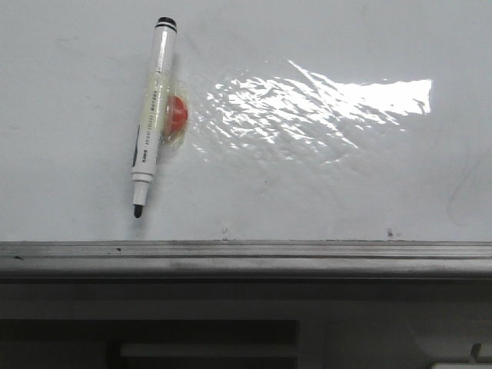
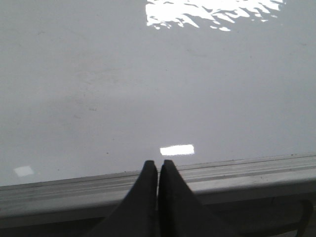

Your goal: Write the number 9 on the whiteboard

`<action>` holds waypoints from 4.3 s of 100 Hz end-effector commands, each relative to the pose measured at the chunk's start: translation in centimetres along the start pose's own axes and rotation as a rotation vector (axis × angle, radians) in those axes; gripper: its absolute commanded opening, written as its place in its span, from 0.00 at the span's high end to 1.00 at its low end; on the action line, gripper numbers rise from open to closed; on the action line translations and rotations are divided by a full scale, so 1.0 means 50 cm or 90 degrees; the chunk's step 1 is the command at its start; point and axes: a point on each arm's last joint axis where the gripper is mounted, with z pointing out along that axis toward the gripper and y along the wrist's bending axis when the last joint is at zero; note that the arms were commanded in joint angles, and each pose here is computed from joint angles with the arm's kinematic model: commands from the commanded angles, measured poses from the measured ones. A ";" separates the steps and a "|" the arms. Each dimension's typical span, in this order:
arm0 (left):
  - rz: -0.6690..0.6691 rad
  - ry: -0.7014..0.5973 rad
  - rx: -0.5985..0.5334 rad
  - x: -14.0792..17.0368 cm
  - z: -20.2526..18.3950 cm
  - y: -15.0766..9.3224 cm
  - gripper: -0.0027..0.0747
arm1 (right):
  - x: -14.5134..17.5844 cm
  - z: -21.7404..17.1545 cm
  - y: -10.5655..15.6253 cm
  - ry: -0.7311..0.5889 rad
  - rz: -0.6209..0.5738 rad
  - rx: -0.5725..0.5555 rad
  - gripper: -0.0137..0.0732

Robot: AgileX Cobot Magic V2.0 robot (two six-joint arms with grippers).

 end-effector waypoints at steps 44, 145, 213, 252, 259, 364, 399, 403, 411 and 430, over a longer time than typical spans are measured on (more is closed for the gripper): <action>-0.003 -0.039 0.000 0.001 0.000 -0.001 0.99 | 0.003 0.002 0.000 -0.039 -0.009 0.011 0.91; -0.354 -0.200 0.122 -0.129 -0.045 -0.013 0.99 | -0.146 -0.050 -0.010 -0.220 0.304 -0.064 0.91; -0.107 0.185 0.304 -0.271 0.078 -0.101 0.48 | -0.339 -0.029 -0.002 0.036 0.076 -0.182 0.37; -0.124 0.196 0.425 -0.257 0.139 -0.233 0.48 | -0.336 0.004 0.006 0.077 0.080 -0.194 0.37; -0.134 0.190 0.425 -0.253 0.150 -0.254 0.48 | -0.336 0.004 0.006 0.077 0.080 -0.194 0.37; 0.153 0.265 0.567 -0.207 0.139 -0.310 0.99 | -0.335 -0.025 0.070 0.067 -0.026 -0.440 0.37; 0.302 0.151 0.772 -0.226 0.071 -0.316 0.99 | -0.348 -0.049 0.139 -0.026 -0.141 -0.710 0.37; 0.303 0.145 0.776 -0.227 0.070 -0.316 0.99 | -0.349 -0.046 0.146 -0.027 -0.144 -0.728 0.37; 0.312 0.136 0.781 -0.228 0.070 -0.317 0.99 | -0.347 -0.039 0.160 -0.017 -0.149 -0.760 0.37; 0.332 0.120 0.786 -0.228 0.070 -0.317 0.99 | -0.345 -0.023 0.200 0.019 -0.163 -0.828 0.37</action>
